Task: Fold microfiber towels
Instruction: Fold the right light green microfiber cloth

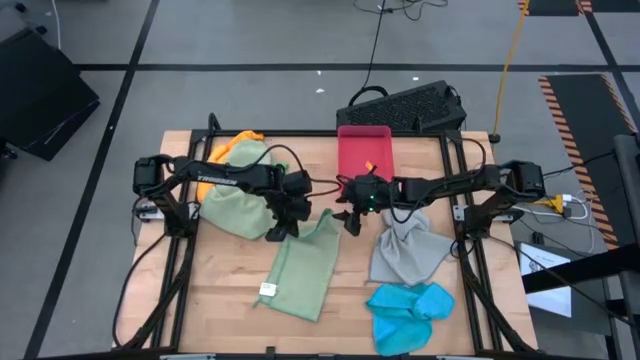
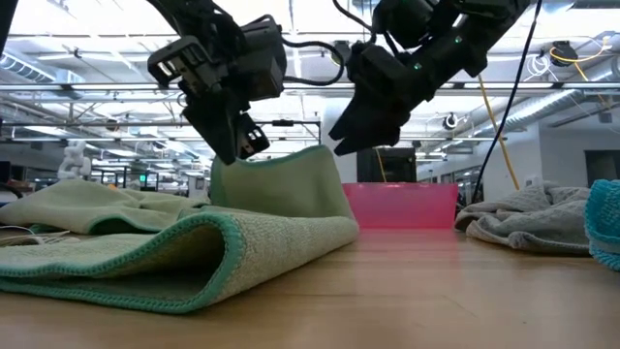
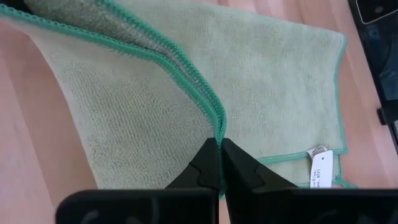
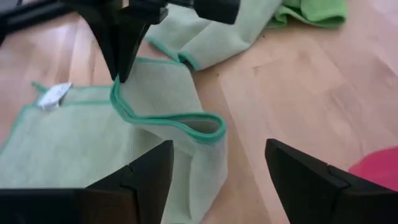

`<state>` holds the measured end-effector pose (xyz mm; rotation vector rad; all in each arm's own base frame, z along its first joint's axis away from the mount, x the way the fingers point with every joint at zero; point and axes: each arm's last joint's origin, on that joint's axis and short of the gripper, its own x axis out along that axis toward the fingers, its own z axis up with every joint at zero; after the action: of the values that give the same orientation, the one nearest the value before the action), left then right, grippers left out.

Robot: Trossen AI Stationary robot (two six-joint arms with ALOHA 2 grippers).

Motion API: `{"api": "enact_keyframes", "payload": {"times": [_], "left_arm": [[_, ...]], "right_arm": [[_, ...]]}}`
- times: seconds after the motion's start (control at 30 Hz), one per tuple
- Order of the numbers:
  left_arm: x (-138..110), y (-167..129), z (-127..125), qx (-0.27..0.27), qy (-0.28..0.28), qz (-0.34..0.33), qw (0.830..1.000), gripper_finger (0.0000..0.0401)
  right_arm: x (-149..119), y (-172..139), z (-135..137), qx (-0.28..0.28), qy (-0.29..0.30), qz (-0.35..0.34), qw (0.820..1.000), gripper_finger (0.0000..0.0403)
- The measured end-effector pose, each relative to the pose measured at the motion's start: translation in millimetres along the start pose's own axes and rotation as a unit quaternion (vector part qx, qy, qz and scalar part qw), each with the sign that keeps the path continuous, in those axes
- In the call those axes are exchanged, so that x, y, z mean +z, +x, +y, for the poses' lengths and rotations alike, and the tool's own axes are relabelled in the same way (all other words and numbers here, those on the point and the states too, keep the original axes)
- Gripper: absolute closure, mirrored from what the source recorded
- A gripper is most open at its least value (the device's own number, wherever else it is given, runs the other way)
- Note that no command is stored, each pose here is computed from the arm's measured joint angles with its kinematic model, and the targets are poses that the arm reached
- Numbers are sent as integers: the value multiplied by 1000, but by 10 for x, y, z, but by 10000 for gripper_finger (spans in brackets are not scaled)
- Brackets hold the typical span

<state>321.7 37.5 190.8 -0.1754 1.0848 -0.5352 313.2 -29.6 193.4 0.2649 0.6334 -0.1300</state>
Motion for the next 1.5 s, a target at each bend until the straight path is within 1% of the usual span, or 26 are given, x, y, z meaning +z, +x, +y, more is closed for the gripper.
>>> {"api": "enact_keyframes", "payload": {"times": [0.13, 0.2, 0.3, 0.43, 0.57, 0.63, 0.7, 0.77, 0.9, 1.0, 1.03, 1.1, 1.13, 1.2, 1.33, 1.43, 1.5], "left_arm": [[4, 8, -11, 1, -2, 1, 1000, 394], [3, 8, -9, 5, -2, 3, 1000, 393], [-3, -3, 9, 10, -5, 3, 1000, 397], [-7, -10, 22, 14, -6, 3, 1000, 393], [-6, -8, 20, 15, -6, 4, 1000, 397], [-7, -7, 21, 15, -6, 4, 1000, 396], [-6, -7, 21, 15, -6, 4, 1000, 393], [-8, -8, 20, 15, -6, 5, 1000, 394], [-7, -7, 21, 16, -9, 4, 1000, 396], [-13, -14, 36, 27, -11, 8, 1000, 393], [-22, -26, 44, 30, -15, 10, 999, 394], [-51, -71, 59, 43, -37, 18, 998, 397], [-58, -88, 80, 51, -48, 18, 997, 397], [-77, -152, 101, 69, -70, 18, 995, 395], [-68, -357, 88, 110, -85, -7, 990, 396], [-65, -550, 67, 149, -108, -38, 982, 396], [-59, -675, 39, 173, -110, -59, 977, 394]], "right_arm": [[-19, 38, -2, 17, -51, 6, 999, 170], [-44, 90, -14, 32, -66, 11, 997, 173], [-49, 171, -37, 37, -69, 0, 997, 173], [-52, 252, -83, 17, -67, -16, 997, 174], [-104, 350, -124, 51, -63, -5, 997, 176], [-124, 399, -129, 61, -62, -8, 996, 183], [-122, 420, -129, 62, -58, -15, 996, 198], [-116, 433, -129, 63, -57, -22, 996, 222], [-103, 429, -126, 64, -58, -28, 996, 293], [-85, 403, -119, 65, -57, -29, 996, 350], [-75, 387, -115, 67, -47, -30, 996, 367], [-51, 346, -102, 92, -18, -27, 995, 392], [-37, 318, -96, 100, -5, -24, 995, 396], [-10, 249, -74, 101, 8, -21, 995, 395], [64, 47, 14, 72, 0, -28, 997, 392], [99, -101, 30, 51, -1, -25, 998, 397], [111, -176, 32, 30, 3, -28, 999, 399]]}}
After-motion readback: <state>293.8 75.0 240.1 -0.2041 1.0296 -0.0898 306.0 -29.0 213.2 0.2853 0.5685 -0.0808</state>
